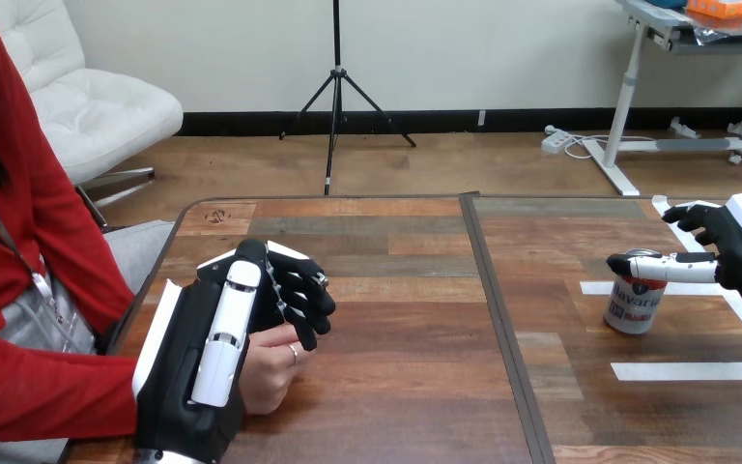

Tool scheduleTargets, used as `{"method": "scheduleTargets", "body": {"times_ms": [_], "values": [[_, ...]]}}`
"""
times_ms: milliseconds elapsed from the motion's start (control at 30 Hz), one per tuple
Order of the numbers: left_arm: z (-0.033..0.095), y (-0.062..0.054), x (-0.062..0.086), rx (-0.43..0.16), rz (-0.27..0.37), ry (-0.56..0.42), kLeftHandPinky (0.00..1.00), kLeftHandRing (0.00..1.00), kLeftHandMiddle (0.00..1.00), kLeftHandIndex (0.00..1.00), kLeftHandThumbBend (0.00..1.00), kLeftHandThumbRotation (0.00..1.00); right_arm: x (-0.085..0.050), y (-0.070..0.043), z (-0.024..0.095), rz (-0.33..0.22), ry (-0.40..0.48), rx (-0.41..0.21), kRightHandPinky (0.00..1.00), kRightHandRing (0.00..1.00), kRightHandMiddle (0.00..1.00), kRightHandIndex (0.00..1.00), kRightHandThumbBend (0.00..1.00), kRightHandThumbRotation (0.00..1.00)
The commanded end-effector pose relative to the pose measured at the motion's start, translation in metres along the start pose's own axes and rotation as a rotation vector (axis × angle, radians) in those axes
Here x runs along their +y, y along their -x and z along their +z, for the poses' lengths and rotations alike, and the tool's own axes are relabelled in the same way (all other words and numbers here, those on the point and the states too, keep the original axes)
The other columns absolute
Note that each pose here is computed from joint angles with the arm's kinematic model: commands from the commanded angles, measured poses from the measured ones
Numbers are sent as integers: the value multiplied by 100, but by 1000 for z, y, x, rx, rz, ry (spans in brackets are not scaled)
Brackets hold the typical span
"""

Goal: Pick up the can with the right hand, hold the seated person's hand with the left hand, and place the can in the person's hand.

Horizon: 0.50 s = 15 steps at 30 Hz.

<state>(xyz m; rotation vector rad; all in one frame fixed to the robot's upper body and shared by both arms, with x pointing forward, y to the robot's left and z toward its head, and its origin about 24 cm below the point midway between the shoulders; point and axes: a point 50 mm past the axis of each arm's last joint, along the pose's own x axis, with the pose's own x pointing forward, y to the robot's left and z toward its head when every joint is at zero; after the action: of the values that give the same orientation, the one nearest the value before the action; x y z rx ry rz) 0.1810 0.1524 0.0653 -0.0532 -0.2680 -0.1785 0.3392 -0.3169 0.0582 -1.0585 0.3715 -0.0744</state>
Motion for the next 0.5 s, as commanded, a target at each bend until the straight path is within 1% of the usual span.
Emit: {"method": "scheduleTargets", "body": {"times_ms": [0, 467], "values": [[9, -10, 1, -66, -1, -4, 25, 36, 41, 42, 20, 100, -14, -8, 28, -41, -21, -73, 72, 85, 87, 83, 99, 53], [9, -10, 1, -71, -2, -2, 26, 37, 42, 42, 18, 100, -11, -9, 30, -21, -12, -64, 73, 86, 88, 83, 98, 51]]}}
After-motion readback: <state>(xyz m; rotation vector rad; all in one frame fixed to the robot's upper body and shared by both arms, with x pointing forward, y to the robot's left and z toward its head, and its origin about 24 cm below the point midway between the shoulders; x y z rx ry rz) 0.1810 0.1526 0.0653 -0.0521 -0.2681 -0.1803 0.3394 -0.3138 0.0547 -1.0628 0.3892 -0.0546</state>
